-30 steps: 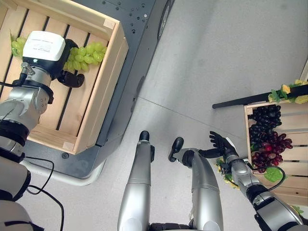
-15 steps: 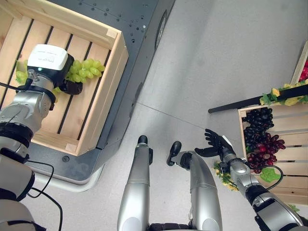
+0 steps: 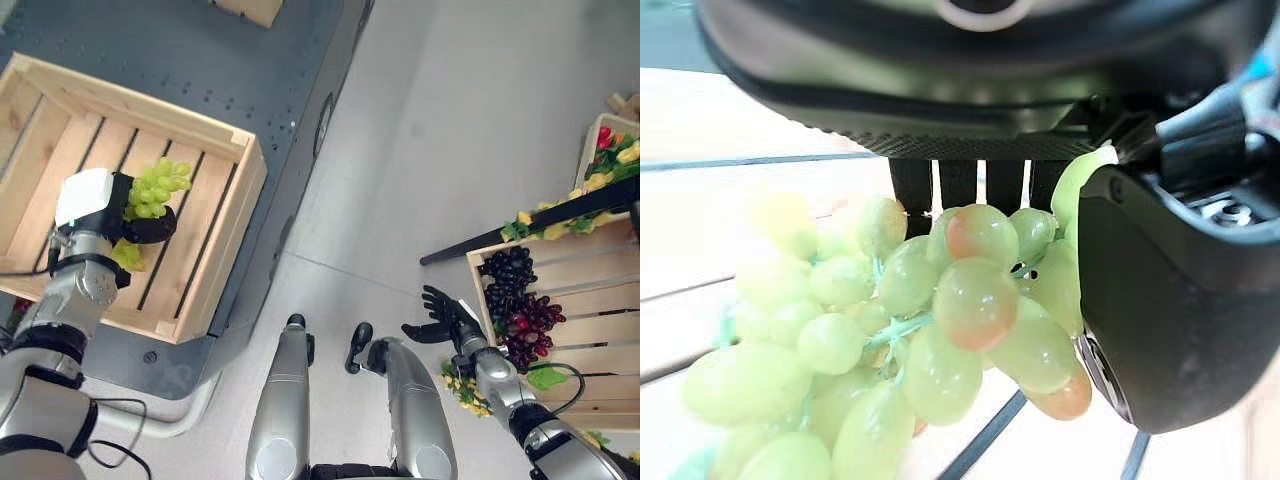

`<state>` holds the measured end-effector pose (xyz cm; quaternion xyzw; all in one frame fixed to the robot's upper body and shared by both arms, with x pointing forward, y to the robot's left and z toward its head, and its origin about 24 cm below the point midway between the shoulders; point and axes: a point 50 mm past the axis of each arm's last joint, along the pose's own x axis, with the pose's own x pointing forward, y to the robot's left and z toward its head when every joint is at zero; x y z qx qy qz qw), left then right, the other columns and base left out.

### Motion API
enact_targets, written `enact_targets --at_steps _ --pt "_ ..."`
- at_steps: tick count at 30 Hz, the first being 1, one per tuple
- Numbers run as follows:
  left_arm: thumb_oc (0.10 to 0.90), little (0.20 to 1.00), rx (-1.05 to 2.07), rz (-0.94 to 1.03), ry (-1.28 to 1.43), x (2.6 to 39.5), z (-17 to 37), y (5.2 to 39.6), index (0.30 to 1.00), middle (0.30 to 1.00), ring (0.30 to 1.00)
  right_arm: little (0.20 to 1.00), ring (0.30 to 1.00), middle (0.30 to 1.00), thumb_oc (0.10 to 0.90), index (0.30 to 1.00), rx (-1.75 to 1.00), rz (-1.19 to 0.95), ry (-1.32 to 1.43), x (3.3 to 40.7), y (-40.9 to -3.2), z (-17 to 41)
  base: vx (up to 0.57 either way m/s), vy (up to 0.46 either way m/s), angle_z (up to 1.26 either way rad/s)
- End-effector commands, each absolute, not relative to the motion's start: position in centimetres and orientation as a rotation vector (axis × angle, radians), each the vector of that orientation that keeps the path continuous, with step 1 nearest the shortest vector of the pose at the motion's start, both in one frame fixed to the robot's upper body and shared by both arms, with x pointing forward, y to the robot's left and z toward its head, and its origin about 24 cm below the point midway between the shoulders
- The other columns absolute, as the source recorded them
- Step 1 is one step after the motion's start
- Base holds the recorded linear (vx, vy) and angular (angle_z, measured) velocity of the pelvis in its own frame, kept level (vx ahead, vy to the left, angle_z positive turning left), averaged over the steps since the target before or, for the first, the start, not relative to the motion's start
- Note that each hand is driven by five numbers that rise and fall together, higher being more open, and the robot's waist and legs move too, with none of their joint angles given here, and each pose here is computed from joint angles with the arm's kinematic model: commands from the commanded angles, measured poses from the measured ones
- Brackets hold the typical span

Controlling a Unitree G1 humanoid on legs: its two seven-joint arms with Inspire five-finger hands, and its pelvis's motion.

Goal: Pick up the fruits from the basket on one side to the basket on the other side

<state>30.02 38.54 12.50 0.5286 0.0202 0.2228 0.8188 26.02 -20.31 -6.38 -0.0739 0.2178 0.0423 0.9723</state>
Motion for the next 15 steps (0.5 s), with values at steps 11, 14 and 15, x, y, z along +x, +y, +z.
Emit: enact_targets --at_steps 11,14,15 --pt "0.400 0.300 0.531 0.694 -0.286 27.0 10.5 36.6 0.300 0.300 0.300 0.900 0.900 0.900 0.800 0.900 -0.063 -0.028 0.455 23.6 -22.6 -7.2 0.11 -0.042 -0.09" --pt "0.400 0.300 0.441 0.691 -0.289 26.6 9.7 36.3 0.300 0.300 0.300 0.900 0.900 0.900 0.800 0.900 -0.035 -0.028 0.476 23.0 -22.4 -7.7 0.10 -0.079 0.01" --pt "0.400 0.300 0.338 0.692 -0.300 26.3 9.3 36.1 0.300 0.300 0.300 0.900 0.900 0.900 0.800 0.900 -0.017 -0.053 0.489 22.6 -22.5 -8.1 0.10 -0.083 -0.01"
